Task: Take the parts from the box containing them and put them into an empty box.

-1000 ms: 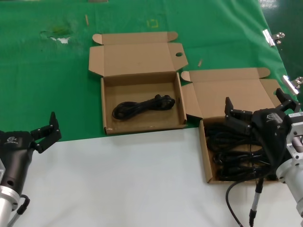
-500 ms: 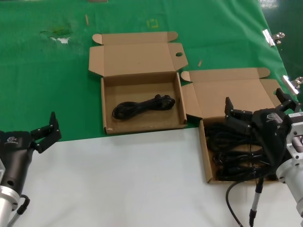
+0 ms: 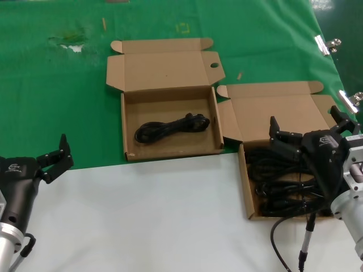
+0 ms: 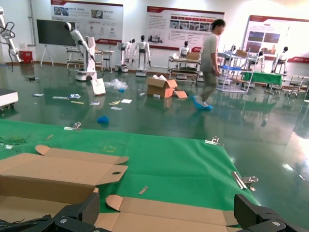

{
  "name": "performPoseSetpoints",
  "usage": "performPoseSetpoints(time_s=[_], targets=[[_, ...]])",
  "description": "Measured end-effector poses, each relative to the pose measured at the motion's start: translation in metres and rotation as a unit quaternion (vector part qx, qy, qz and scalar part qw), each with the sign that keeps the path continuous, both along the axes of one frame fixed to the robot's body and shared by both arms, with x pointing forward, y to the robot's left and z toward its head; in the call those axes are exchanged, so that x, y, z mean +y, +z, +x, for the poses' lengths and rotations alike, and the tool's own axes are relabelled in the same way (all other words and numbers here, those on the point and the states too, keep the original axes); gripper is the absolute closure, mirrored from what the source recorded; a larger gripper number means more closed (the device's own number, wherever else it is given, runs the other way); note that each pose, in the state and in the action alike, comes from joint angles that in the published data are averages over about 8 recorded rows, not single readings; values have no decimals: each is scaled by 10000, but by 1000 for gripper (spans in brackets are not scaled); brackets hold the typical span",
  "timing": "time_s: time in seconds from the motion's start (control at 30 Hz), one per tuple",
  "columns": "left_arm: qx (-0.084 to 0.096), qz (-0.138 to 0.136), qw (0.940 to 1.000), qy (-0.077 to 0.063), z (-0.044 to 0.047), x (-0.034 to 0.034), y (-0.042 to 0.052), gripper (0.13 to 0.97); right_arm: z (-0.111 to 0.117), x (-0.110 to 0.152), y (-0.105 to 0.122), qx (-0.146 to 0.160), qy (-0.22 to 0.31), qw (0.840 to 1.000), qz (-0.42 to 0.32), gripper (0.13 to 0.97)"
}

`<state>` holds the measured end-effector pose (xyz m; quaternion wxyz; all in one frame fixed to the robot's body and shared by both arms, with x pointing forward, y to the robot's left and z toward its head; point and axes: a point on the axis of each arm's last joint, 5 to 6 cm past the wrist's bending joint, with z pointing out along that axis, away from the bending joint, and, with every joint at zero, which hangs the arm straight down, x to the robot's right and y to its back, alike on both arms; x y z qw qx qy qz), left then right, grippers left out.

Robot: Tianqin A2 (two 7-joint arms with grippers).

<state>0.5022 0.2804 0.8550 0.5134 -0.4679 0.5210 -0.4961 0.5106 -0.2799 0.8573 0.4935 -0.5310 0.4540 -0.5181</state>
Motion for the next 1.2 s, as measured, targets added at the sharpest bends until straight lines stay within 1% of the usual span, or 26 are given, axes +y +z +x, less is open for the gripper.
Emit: performPoseSetpoints(time_s=[1.2], targets=[[0, 0, 10000, 0, 0, 0, 0, 132, 0, 0, 0, 0, 0, 10000, 0, 130]])
